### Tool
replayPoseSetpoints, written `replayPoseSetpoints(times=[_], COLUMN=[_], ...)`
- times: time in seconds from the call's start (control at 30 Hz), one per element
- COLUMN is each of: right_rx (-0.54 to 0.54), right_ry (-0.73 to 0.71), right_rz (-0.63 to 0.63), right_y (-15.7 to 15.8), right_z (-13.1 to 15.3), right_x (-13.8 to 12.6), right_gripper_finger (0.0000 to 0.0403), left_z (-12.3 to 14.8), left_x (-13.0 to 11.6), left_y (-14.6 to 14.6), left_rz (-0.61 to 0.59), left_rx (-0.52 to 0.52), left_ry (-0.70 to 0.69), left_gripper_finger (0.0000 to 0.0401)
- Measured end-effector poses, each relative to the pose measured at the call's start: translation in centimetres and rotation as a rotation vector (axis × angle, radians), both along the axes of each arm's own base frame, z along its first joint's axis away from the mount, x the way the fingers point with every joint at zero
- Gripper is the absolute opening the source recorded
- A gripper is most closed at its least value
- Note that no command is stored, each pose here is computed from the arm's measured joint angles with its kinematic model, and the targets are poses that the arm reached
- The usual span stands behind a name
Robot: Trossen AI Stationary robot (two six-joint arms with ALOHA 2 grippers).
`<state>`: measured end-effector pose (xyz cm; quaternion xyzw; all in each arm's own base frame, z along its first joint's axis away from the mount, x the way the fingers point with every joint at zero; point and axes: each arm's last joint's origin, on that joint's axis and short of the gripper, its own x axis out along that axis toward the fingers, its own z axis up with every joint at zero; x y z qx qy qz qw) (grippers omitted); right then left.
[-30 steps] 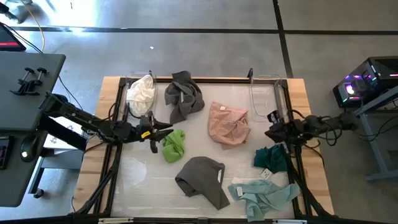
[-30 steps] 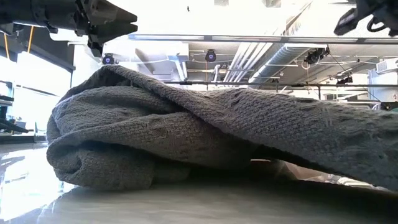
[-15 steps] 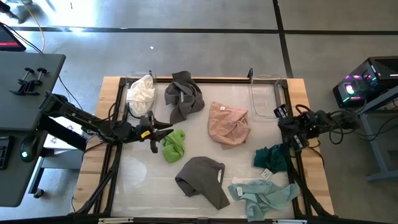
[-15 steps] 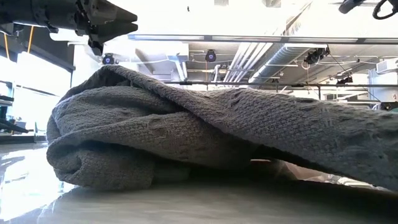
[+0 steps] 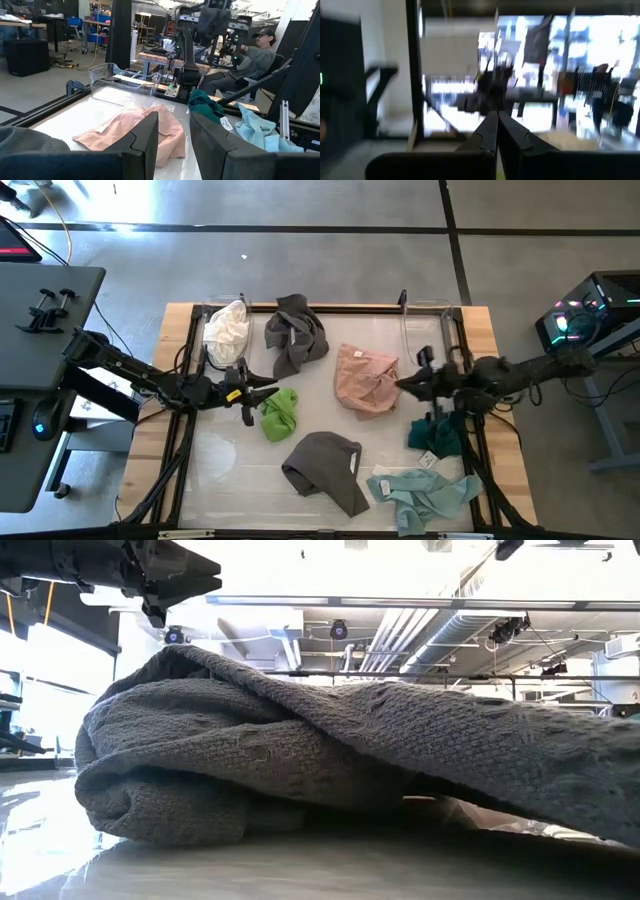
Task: Sort towels by color in basket
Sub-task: Put the dark green towel into the right transparent bin
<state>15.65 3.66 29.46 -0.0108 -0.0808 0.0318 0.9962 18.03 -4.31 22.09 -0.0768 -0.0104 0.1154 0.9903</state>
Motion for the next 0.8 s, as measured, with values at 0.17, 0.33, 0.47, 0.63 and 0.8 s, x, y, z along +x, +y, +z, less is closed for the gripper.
replayPoseSetpoints(times=[0.17, 0.33, 0.47, 0.63, 0.8], right_rx=[-0.144, -0.174, -0.11, -0.032, 0.135], right_ry=[0.205, 0.421, 0.688, 0.954, 1.17], right_rz=[-0.012, 0.005, -0.021, -0.044, 0.008], right_y=[1.1, 2.4, 3.3, 5.1, 7.4], right_z=[0.8, 0.7, 0.6, 0.4, -0.6], right_x=[3.8, 7.4, 9.3, 10.9, 11.7], right_gripper_finger=[0.0, 0.0001, 0.0027, 0.0098, 0.0174], left_z=[-0.1, -0.1, -0.1, -0.4, -0.4], left_x=[0.0, 0.0, 0.0, 0.0, 0.0], left_y=[0.0, 0.0, 0.0, 0.0, 0.0], left_rz=[0.0, 0.0, 0.0, 0.0, 0.0], left_rx=[0.004, 0.022, 0.024, 0.028, 0.03], left_ry=[0.008, 0.013, 0.021, 0.041, 0.047], left_gripper_finger=[0.0101, 0.0101, 0.0101, 0.0101, 0.0101])
